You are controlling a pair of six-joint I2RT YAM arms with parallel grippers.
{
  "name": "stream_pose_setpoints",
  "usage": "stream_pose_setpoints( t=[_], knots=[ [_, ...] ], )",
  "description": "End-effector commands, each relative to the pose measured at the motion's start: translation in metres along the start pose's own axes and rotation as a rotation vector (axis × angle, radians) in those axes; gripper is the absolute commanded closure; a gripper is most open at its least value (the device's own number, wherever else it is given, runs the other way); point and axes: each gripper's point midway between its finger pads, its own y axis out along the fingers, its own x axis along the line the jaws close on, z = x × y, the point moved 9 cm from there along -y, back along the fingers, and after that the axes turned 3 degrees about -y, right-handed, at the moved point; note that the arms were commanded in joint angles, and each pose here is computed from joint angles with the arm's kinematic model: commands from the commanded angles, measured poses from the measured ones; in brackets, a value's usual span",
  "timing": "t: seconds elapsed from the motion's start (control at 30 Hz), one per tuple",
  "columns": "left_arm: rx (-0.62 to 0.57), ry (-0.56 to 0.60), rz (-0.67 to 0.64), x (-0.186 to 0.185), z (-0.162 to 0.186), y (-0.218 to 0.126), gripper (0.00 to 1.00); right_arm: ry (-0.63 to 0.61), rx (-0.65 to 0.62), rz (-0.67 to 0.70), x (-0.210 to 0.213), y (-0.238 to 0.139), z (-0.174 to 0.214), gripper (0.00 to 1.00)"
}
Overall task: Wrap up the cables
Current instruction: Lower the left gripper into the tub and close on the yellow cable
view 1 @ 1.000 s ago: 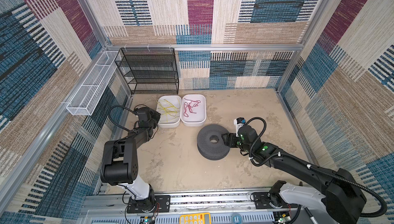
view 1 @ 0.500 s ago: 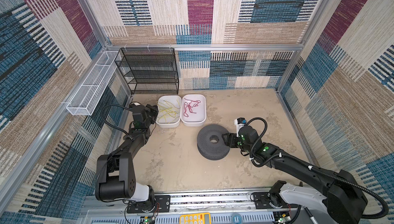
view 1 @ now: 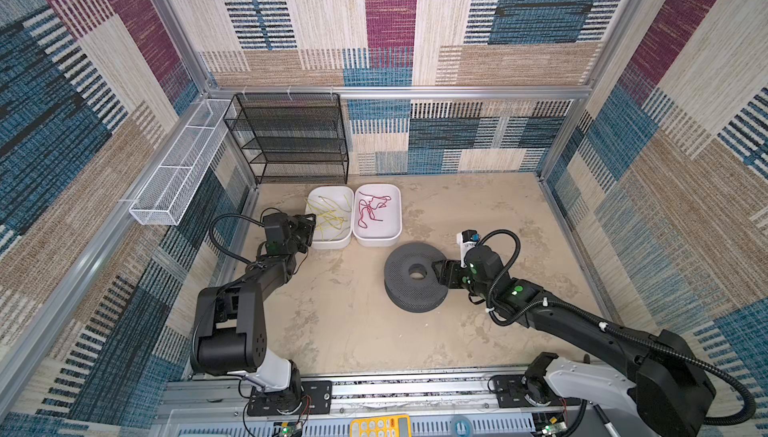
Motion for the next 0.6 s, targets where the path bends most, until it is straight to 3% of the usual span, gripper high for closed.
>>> stream_pose_setpoints(
  t=[0.0,0.33,0.57],
  knots=[
    [0.027,-0.038,0.074,-0.009,-0.002,0.01,0.52,0.012,-0.025,-0.02,0.005,0.001,-0.006,0.27],
    [0.006,-0.081,0.05,0.005,0.0,0.014,0.56,0.01,-0.025,-0.008,0.003,0.0,-0.006,0.27],
    [-0.036,-0.027,0.042,-0.002,0.0,-0.007,0.56,0.014,-0.026,-0.01,0.003,0.001,-0.006,0.27]
  ],
)
